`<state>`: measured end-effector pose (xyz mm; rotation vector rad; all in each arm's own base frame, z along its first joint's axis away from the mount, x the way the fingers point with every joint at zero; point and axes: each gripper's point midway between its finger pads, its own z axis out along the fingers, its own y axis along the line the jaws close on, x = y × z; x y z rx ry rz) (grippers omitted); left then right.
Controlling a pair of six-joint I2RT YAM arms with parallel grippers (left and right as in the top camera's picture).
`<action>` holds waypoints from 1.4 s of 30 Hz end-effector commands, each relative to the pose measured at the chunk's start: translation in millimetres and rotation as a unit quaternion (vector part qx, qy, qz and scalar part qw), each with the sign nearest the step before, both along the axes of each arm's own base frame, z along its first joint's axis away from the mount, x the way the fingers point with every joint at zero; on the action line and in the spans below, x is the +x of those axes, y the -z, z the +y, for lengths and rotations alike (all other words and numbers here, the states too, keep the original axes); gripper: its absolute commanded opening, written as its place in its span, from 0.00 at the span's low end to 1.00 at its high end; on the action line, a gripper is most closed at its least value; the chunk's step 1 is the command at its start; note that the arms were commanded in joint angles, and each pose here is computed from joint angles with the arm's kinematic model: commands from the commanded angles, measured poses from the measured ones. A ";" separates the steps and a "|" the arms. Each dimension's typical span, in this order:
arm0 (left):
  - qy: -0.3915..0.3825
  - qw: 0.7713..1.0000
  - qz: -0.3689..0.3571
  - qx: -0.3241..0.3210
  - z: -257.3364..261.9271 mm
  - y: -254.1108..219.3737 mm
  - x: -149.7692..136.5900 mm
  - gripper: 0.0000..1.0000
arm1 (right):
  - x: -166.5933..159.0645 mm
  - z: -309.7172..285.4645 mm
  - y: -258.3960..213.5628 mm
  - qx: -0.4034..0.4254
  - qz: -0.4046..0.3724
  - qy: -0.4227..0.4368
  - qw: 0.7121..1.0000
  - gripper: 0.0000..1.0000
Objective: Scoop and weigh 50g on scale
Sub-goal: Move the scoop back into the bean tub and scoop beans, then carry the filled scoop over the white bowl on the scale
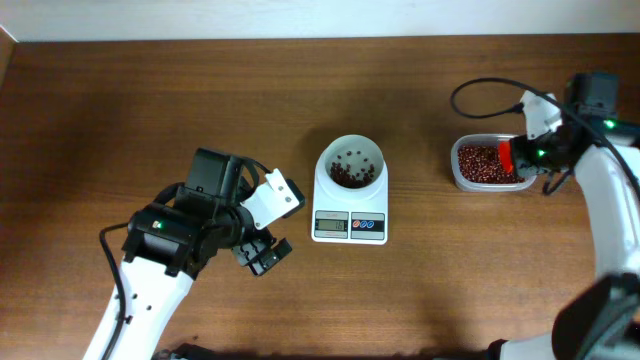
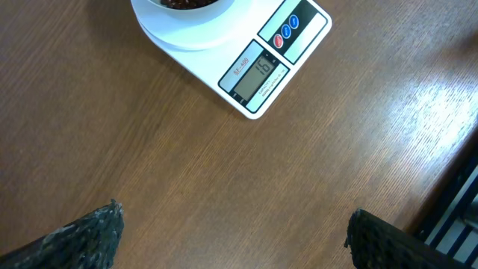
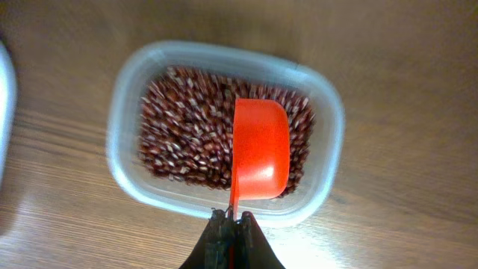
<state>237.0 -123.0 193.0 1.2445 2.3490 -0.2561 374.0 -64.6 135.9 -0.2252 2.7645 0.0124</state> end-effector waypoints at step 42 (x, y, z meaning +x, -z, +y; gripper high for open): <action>0.006 1.000 -0.012 -0.008 -1.7 -7.8 1.2 0.99 | 5.2 61.7 -49.4 0.558 -0.048 0.003 0.828 0.04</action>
